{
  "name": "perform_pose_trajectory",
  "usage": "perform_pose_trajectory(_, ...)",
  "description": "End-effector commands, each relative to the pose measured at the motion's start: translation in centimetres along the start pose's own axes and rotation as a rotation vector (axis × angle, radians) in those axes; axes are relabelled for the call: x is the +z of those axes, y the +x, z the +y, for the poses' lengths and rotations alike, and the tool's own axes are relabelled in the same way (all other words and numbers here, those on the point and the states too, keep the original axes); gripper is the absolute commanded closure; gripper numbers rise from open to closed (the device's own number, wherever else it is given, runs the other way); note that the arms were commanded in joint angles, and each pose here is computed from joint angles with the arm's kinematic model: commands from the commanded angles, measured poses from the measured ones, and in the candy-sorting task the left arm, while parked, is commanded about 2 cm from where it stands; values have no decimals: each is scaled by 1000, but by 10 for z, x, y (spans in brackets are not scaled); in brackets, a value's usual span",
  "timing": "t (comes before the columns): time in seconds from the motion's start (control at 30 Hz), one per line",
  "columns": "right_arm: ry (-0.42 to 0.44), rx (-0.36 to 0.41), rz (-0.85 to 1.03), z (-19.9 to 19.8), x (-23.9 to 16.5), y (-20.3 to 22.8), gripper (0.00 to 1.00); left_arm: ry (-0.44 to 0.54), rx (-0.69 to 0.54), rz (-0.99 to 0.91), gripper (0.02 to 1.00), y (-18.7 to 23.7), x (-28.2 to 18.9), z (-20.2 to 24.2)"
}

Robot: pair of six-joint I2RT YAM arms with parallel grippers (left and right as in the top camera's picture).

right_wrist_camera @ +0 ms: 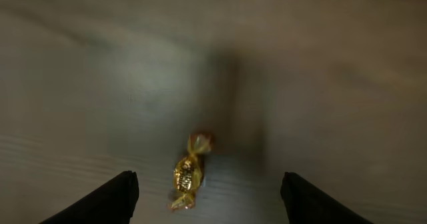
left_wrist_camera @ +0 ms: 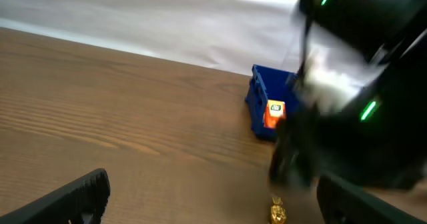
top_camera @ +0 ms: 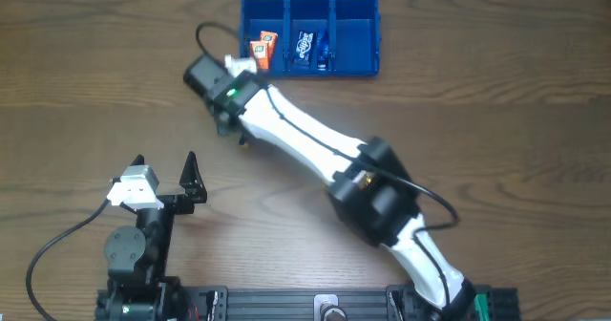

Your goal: Sort Candies Into Trays

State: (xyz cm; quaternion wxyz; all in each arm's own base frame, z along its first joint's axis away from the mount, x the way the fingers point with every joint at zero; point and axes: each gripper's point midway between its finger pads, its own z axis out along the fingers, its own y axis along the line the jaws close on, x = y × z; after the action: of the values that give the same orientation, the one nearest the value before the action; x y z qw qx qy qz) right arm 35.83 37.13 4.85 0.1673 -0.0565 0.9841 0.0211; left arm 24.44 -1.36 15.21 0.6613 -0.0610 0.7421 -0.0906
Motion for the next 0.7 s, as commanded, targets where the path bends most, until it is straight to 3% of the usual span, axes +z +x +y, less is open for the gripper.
perform_pose_trajectory(0.03,11,59,73,7,27,24,297,-23,16,50,20,16,1,6)
perform_pose_trajectory(0.53,19,113,100,3,48,28,437,-24,16,50,20,16,1,6)
perform_pose_trajectory(0.7,20,112,102,4,51,29,627,-23,16,50,20,16,1,6)
